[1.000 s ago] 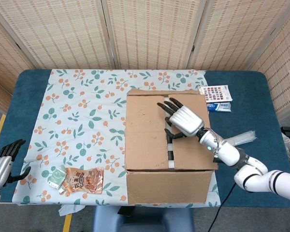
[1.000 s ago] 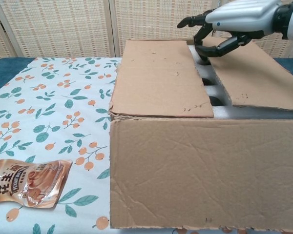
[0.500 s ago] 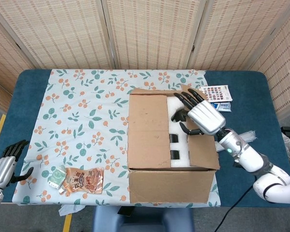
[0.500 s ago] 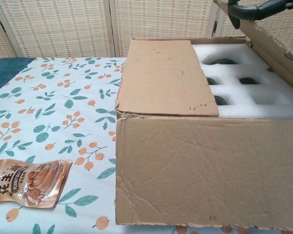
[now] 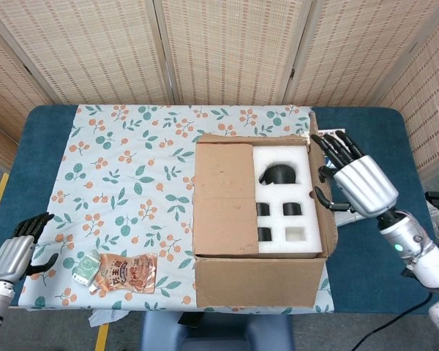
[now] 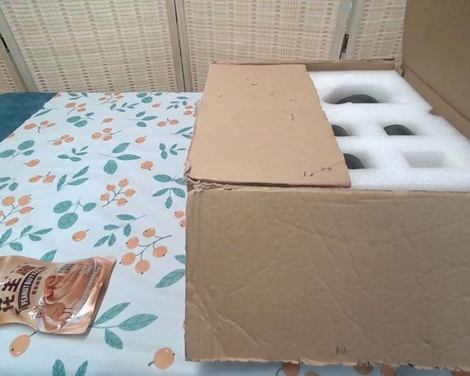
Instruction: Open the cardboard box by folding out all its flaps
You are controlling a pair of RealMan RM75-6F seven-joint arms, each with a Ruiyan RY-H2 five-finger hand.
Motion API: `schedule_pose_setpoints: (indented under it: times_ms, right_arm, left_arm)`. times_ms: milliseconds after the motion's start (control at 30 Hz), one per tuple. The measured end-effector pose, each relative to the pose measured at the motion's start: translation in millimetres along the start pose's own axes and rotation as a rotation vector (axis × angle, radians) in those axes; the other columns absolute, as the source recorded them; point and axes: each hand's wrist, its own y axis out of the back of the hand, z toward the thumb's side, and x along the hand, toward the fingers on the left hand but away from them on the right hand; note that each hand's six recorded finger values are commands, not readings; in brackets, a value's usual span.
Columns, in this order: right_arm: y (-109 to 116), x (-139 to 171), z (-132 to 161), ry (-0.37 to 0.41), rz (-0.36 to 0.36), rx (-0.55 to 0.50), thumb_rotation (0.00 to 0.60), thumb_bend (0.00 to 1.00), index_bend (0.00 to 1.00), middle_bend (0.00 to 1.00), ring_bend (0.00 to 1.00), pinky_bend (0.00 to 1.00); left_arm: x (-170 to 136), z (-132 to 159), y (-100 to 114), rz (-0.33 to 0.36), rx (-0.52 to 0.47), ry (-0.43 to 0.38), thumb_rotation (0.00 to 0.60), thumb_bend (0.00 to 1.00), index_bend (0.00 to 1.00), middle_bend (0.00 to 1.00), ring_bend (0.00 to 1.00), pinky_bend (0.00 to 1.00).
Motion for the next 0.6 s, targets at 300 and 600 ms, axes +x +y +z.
schedule_pose_setpoints:
  times_ms: [300,600]
  right_arm:
    - [-3,55,-37,-0.106,0.015,-0.021,0.124,0.59,0.53,0.0,0.01,0.0]
    - [-16,111,-68,-0.195,0.034,-0.024,0.121,0.59,0.5,0.0,0.02,0.0]
  left_arm:
    - [5,3,-8,-0.026,0.022,0.005,0.6,0.42,0.0,0.08,0.0,0.0]
    - [10,11,-12,-0.022,0.035,-0.018,0.6,0.42,0.0,0.08,0.01,0.0]
